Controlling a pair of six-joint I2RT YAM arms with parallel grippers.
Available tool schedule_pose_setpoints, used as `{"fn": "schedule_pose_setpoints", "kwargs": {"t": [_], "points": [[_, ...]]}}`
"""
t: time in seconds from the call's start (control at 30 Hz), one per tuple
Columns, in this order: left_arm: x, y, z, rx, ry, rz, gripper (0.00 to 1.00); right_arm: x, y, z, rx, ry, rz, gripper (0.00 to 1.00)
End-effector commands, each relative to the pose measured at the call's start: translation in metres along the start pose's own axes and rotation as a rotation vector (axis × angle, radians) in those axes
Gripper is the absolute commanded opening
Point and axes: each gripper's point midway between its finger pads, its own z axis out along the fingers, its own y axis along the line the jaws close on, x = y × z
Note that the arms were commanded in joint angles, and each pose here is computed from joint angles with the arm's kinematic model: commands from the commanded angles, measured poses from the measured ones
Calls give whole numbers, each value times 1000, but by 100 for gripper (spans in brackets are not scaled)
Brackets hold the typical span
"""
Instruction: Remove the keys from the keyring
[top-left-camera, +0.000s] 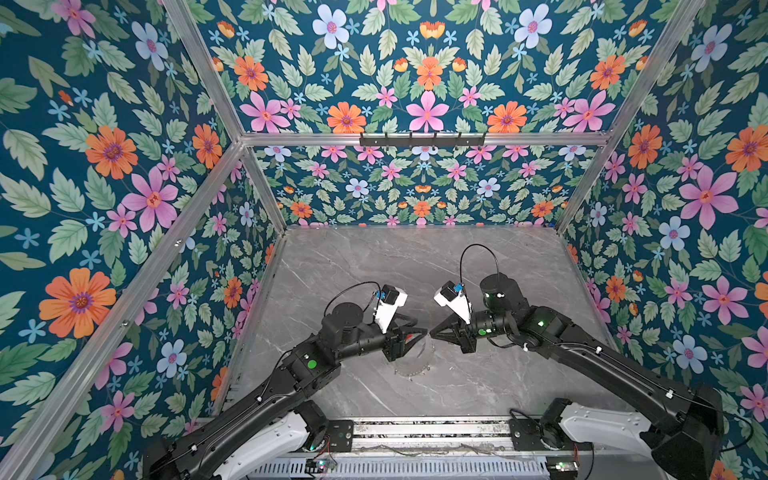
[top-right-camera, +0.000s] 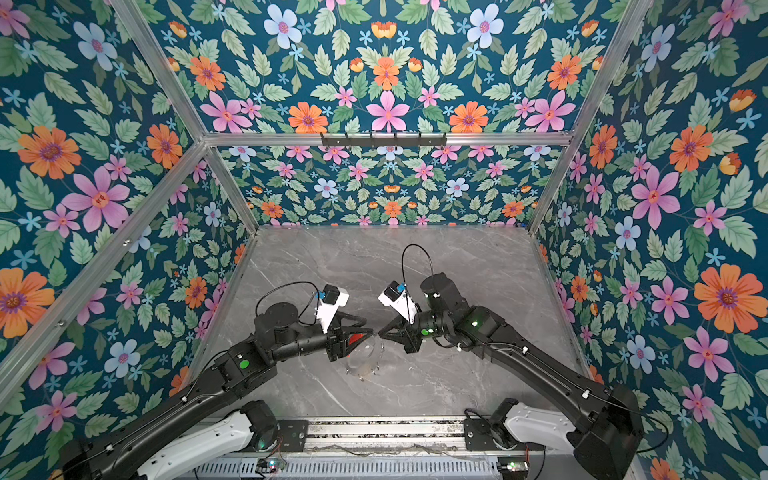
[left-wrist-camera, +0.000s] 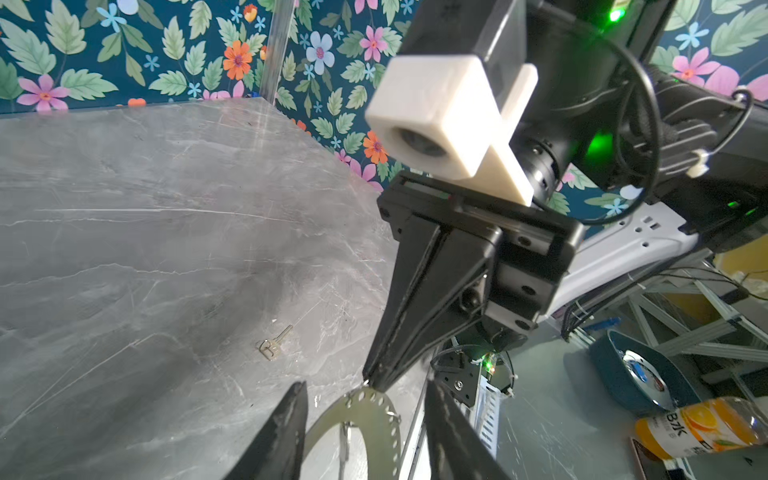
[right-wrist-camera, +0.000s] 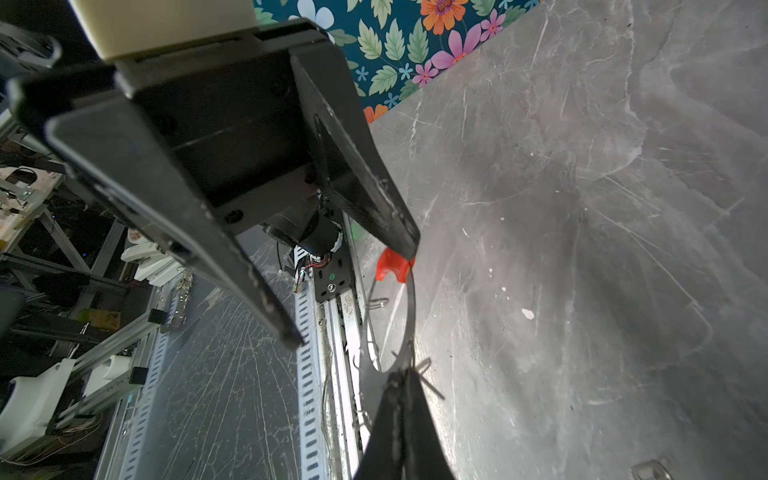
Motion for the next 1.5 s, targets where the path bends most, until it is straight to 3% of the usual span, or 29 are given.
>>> {"fn": "schedule_pose_setpoints", "kwargs": {"t": [0.0,0.17,0.43,0.6,0.73,0.87,1.07,1.17,1.47], "points": [[-7,-4,1,22,-21,27,60,-4,9,-3,-36,-13,-27,0],[-1,16,2,-85,-11,-7,72,-3,12,-9,-26,-17,-40,0],[10,25,4,-118,24,-35,72,-14,16,-23,18,-85,-79,0],[5,3,3,7,0,-24,55,-18,14,-28,47,-108,-88,0],[5,-19,3,141,0,-21,54,-20,14,-31,61,-129,-95,0],[7,-21,8,164,19,-30,48,-24,16,-32,56,-147,-99,0],[9,-23,13,191,35,-37,20,-24,20,-33,39,-143,-112,0],[8,-27,13,215,36,-32,0,-23,29,-32,-16,-140,-138,0],[6,-54,2,364,36,9,0,-22,54,-35,-156,-139,-197,0]]}}
